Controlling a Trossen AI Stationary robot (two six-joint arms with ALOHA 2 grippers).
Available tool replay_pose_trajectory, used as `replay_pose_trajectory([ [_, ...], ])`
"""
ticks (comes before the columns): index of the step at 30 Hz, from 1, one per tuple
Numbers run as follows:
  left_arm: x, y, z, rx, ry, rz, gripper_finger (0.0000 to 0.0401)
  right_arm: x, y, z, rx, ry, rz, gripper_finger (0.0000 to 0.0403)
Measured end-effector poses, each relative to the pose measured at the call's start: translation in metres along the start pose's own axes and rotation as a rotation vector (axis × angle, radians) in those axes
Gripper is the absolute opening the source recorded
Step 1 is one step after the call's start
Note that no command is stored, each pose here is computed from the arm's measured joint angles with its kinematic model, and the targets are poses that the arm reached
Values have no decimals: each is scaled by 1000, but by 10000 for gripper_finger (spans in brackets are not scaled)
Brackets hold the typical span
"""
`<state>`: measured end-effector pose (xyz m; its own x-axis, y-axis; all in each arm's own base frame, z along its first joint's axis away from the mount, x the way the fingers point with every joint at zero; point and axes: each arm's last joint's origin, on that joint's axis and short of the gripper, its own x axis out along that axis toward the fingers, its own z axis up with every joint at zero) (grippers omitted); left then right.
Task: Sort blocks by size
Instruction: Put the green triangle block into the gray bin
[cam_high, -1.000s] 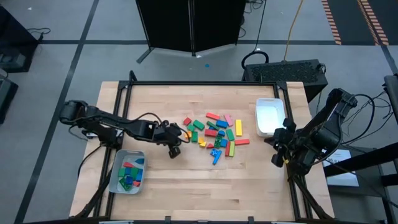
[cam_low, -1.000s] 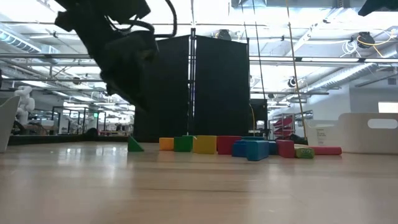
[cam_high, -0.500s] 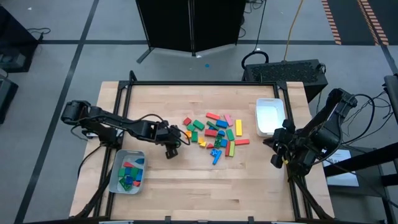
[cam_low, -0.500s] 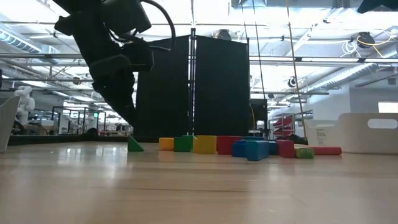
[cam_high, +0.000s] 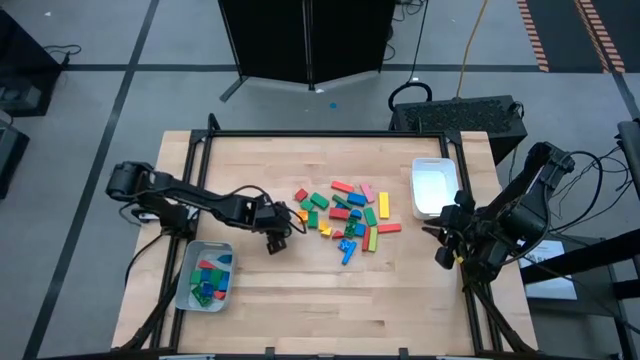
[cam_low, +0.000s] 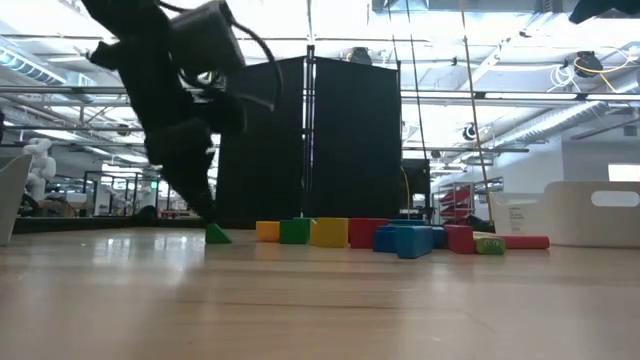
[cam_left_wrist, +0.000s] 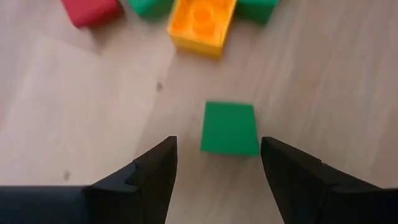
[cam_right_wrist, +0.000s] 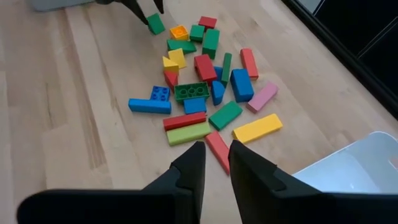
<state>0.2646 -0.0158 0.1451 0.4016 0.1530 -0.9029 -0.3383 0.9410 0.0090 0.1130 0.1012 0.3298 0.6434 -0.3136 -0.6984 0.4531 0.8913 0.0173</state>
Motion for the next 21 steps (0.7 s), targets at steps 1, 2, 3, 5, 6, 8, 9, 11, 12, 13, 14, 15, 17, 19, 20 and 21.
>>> replay_pose_trajectory([
  [1, 4, 0, -2, 3, 15, 6, 233, 0, 0, 0, -4, 3, -3, 68],
  [2, 7, -1, -2, 6, 22, 9, 233, 0, -1, 0, -7, 4, -6, 68],
  [3, 11, -2, -2, 11, 21, 8, 233, 0, -1, 0, -9, 6, -8, 68],
  [5, 17, -3, -1, 39, 12, 6, 233, 0, -2, -1, -13, 7, -12, 68],
  [6, 19, -4, 0, 50, 2, 4, 233, 0, -2, -1, -16, 8, -15, 68],
  [8, 22, -5, 2, 60, -16, 14, 232, 0, -2, -1, -18, 9, -17, 68],
  [9, 23, -5, 3, 66, -27, 18, 229, 0, -2, -1, -20, 11, -18, 68],
  [11, 24, -6, 4, 82, -40, 28, 213, 0, -3, -1, -19, 12, -20, 68],
  [12, 25, -6, 4, 91, -43, 27, 201, 0, -3, -1, -19, 12, -21, 68],
  [13, 25, -6, 4, 97, -43, 26, 185, 0, -3, -1, -20, 13, -22, 68],
  [14, 25, -6, 4, 98, -43, 22, 167, 0, -3, -1, -21, 13, -22, 68],
  [15, 25, -6, 4, 98, -41, 23, 149, 0, -3, -1, -21, 13, -23, 68],
  [17, 25, -6, 3, 91, -33, 18, 121, 0, -3, -1, -26, 15, -27, 68],
  [19, 25, -6, 3, 53, -26, 11, 121, 0, -4, -1, -27, 15, -28, 68],
  [20, 25, -6, 3, 28, -22, 8, 121, 0, -4, -1, -29, 15, -30, 68],
  [21, 25, -6, 3, 2, -20, 7, 121, 0, -4, -1, -31, 15, -31, 68],
])
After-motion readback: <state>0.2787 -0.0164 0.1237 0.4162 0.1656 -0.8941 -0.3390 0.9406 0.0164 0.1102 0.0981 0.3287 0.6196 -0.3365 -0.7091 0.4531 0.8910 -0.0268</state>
